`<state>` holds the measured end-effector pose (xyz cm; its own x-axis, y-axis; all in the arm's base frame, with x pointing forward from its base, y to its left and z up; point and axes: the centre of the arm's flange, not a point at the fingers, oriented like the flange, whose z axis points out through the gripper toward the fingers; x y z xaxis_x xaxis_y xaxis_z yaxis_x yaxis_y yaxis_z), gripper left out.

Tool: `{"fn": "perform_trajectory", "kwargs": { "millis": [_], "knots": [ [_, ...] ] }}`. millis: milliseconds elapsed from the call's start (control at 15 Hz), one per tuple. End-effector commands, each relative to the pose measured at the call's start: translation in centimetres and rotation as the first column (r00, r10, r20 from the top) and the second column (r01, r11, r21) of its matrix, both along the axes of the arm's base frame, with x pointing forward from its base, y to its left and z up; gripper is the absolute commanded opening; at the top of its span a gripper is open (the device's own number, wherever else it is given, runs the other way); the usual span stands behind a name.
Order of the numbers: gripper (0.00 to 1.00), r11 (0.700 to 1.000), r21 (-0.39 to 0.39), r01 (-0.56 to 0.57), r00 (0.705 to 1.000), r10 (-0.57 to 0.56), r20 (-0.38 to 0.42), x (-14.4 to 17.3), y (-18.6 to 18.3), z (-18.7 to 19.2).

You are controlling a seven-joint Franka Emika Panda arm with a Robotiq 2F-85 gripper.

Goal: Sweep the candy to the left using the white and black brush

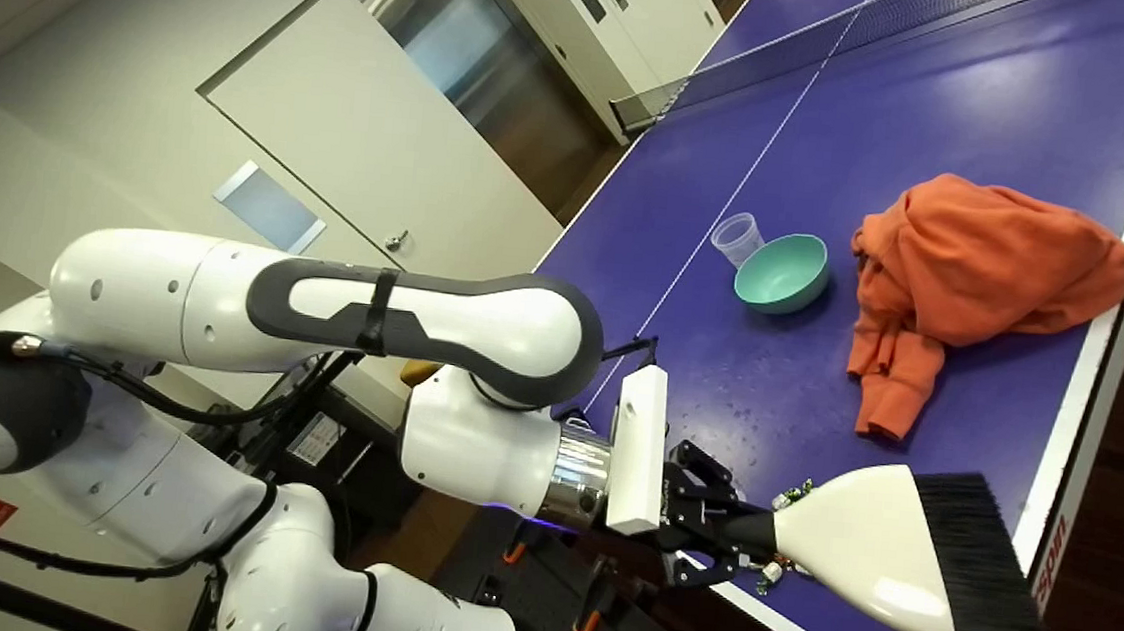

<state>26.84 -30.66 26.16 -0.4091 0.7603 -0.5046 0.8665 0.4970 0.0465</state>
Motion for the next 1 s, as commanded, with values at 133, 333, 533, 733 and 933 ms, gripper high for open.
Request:
{"fn": "perform_trajectory", "kwargs": {
  "millis": [133,333,533,733,933],
  "knots": [
    [0.12,0.983,-0.029,0.18,0.983,-0.18,0.027,1.4,2.6,1.3],
    [0.12,0.985,-0.012,0.173,0.982,-0.172,0.074,3.7,4.4,0.6],
    [0.12,0.993,0.023,0.114,0.986,-0.116,0.122,5.9,6.9,-0.2],
    [0.37,0.994,0.042,0.101,0.991,-0.104,0.081,6.8,4.9,1.0],
    [0.12,0.994,0.041,0.102,0.991,-0.105,0.078,6.9,4.9,0.9]
  ]
}}
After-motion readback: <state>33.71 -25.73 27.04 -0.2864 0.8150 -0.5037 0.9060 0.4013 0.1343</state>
